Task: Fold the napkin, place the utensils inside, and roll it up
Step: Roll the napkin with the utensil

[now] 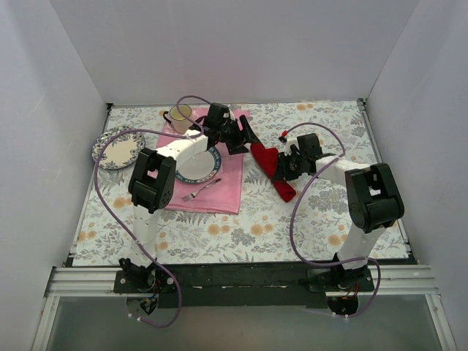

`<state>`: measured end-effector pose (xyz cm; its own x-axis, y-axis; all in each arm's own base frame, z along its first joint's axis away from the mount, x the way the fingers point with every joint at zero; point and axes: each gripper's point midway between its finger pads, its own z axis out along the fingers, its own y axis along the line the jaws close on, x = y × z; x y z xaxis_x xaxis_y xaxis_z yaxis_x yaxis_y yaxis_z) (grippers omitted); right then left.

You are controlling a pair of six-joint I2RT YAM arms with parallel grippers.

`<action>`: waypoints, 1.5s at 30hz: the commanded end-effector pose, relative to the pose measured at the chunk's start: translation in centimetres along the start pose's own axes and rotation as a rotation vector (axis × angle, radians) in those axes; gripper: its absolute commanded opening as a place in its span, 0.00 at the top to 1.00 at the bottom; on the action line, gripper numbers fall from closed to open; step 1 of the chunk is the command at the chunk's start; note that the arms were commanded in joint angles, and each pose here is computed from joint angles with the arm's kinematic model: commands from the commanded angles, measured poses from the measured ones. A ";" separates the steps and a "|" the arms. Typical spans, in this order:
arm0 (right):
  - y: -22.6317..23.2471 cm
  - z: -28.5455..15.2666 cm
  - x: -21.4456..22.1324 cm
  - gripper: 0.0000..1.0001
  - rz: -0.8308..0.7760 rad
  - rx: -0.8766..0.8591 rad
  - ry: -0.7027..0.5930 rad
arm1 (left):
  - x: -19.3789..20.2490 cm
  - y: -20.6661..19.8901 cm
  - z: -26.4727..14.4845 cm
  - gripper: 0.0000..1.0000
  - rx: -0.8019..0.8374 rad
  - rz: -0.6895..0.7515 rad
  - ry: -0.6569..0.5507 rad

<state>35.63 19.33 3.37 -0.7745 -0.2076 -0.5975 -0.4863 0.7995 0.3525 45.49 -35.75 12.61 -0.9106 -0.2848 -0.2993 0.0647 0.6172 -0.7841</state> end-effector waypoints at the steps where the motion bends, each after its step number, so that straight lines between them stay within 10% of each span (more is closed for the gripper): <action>1: 2.1 0.1 2.1 0.90 0.163 -0.218 0.049 | 3.3 -0.9 1.1 0.34 -0.051 0.052 0.019; 27: 0.4 -1.0 1.6 0.89 0.323 -0.411 0.007 | 5.1 5.3 6.7 0.38 -0.353 0.149 -0.008; 36: 0.0 -2.3 1.1 0.56 0.156 -0.168 0.059 | 5.4 5.5 7.2 0.65 -0.330 0.185 0.020; 45: 1.0 -3.3 -1.6 0.25 -0.233 0.324 -0.025 | 5.2 3.9 7.0 0.68 -0.271 0.153 0.038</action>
<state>33.50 19.85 5.90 -0.7493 -0.2692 -0.6051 -0.5128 0.8140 0.2728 43.71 -40.26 4.15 -0.9058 -0.1599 -0.3925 0.0946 0.8265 -0.5549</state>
